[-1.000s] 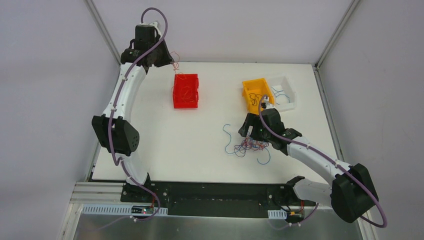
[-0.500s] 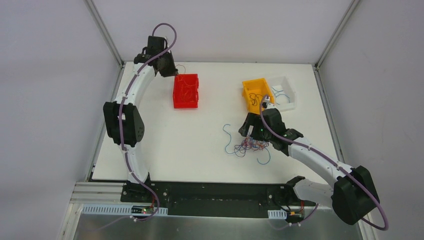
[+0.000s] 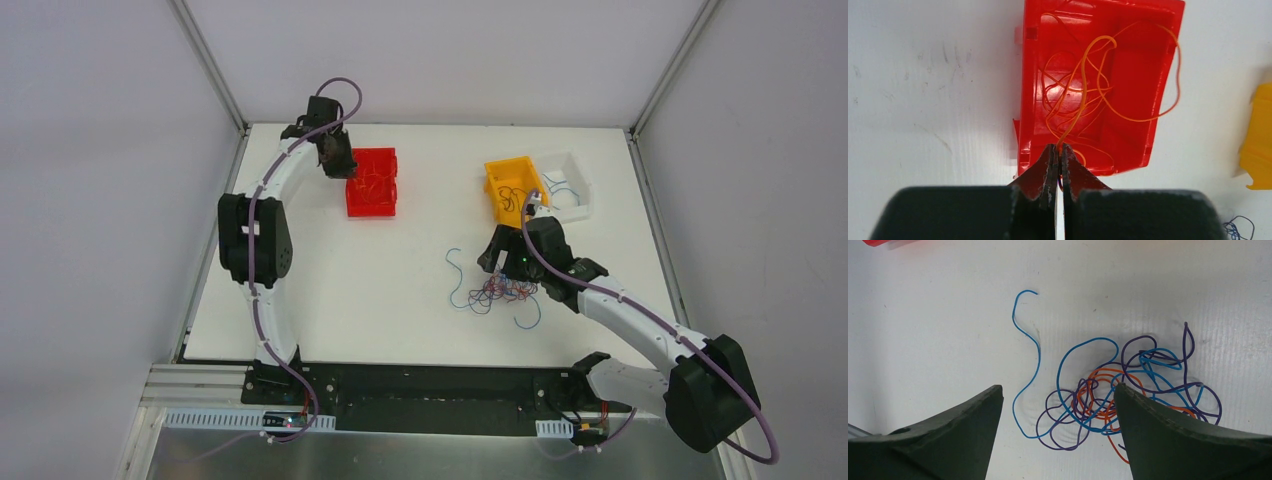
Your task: Untangle the cables
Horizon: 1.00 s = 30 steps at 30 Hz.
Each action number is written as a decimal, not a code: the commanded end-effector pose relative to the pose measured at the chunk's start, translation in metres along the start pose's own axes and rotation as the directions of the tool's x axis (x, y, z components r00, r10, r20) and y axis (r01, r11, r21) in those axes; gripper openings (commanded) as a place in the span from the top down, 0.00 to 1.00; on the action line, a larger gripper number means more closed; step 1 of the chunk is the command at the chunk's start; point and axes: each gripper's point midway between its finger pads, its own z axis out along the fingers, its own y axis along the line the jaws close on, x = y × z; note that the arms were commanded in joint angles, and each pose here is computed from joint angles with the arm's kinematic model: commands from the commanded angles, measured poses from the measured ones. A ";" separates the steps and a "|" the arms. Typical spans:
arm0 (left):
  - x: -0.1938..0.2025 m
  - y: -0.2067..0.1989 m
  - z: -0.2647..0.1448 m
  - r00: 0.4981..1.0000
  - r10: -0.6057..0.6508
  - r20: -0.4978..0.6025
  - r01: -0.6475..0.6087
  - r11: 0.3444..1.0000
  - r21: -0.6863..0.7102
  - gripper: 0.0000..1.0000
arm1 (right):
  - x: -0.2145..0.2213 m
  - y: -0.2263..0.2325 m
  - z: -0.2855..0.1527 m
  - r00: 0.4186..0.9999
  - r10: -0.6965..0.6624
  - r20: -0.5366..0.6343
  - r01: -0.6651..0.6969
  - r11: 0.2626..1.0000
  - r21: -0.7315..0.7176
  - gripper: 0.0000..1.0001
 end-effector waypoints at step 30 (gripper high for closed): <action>-0.022 -0.024 -0.011 0.973 0.213 0.087 -0.205 0.974 -0.092 0.50 | -0.016 -0.002 -0.005 0.999 0.023 0.048 -0.024 0.999 0.031 0.14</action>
